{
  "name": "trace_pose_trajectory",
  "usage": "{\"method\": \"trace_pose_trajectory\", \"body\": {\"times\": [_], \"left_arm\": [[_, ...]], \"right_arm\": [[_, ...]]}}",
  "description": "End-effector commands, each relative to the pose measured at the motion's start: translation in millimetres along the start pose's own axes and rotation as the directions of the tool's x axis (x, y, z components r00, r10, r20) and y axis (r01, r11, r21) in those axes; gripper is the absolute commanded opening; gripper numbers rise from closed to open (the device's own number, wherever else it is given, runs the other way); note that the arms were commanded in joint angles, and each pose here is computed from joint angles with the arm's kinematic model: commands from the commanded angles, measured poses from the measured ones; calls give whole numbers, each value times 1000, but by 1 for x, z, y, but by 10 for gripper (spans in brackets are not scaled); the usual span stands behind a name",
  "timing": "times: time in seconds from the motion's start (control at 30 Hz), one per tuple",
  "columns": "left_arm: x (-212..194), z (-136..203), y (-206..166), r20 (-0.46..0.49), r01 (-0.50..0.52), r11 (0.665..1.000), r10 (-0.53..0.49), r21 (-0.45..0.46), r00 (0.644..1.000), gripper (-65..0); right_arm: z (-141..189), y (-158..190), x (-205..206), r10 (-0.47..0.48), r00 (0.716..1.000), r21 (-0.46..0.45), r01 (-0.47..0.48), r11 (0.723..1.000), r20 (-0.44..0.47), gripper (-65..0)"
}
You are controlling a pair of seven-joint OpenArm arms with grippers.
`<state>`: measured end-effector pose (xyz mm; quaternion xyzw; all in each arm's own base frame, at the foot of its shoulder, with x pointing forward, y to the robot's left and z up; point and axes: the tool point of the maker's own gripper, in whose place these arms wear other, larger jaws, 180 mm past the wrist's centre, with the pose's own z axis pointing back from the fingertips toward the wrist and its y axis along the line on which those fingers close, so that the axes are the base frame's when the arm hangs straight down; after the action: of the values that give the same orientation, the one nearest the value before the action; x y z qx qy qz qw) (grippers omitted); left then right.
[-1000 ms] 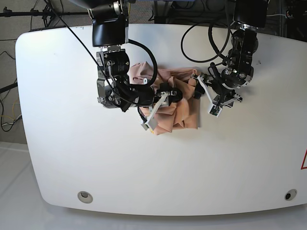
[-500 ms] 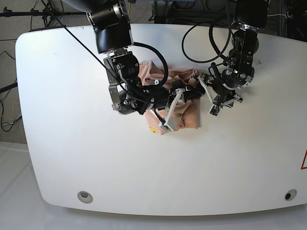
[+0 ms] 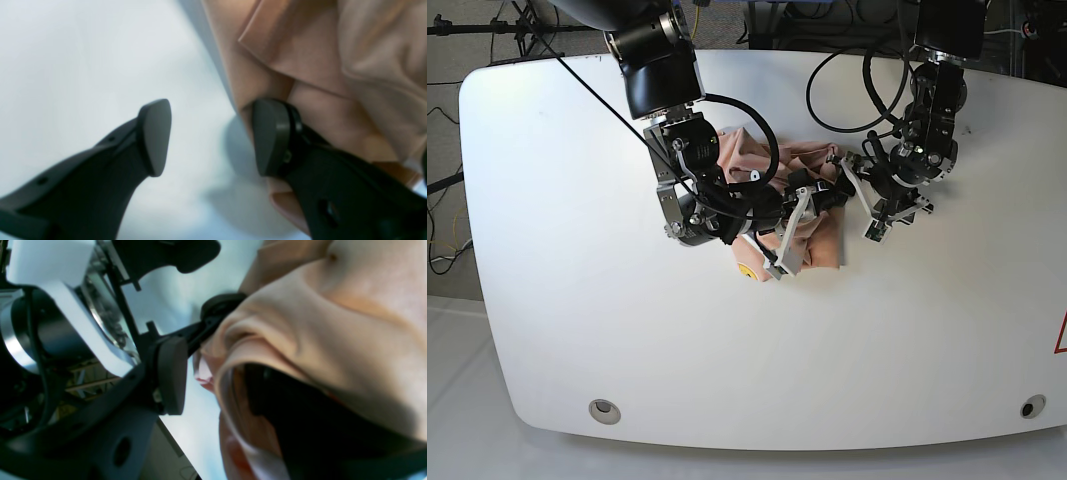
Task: Fold the T-shirt properly
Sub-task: 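Press the folded end down with the right gripper and release it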
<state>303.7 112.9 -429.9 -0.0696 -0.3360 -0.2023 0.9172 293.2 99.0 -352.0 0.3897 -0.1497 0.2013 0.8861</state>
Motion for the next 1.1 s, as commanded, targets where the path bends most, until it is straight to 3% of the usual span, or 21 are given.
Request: {"method": "trace_pose_trajectory", "body": {"times": [0.0,0.8,1.07], "left_arm": [[-21,0,2,-100,29,1000,-28,12,995,-283],[18,10,42,-19,21,995,-19,100,1000,-283],[35,22,50,8,21,992,-22,128,1000,-283]], "right_arm": [[5,34,28,39,996,111,-47,993,78,-372],[15,50,63,92,986,118,-108,987,137,-372],[30,32,75,25,980,107,-46,993,197,-372]]}}
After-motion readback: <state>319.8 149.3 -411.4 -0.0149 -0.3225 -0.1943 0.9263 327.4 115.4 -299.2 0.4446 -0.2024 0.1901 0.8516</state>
